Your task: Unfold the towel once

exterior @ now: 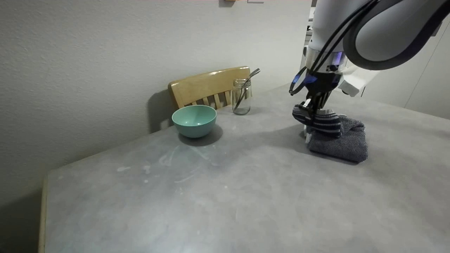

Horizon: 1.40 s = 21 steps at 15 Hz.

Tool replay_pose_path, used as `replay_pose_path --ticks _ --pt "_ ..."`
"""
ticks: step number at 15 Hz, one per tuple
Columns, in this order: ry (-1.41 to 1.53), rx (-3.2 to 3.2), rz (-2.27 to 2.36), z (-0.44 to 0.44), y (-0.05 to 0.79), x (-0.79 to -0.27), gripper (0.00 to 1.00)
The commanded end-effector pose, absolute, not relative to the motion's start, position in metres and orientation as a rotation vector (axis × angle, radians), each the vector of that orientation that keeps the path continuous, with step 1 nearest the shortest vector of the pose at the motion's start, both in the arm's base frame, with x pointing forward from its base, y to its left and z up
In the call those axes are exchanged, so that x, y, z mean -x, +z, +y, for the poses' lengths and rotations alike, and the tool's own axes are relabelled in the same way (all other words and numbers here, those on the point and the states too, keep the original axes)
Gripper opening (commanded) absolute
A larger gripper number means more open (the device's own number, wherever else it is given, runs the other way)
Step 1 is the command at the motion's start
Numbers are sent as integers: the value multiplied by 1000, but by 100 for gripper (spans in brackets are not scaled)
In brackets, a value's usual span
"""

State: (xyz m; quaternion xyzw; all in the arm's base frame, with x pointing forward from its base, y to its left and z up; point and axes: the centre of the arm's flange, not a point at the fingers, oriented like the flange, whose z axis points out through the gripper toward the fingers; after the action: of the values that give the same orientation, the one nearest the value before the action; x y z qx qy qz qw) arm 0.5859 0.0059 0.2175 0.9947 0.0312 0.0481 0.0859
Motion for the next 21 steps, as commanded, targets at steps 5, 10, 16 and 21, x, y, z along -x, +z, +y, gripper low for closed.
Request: replay_pose_path --ticks 5,10,16,21 --pt "219 -3021 53 28 236 -598 2" --pt "201 -3037 100 28 246 -582 2" --pt "200 -3026 122 35 237 -593 8" --pt "198 -3026 120 34 236 -593 8"
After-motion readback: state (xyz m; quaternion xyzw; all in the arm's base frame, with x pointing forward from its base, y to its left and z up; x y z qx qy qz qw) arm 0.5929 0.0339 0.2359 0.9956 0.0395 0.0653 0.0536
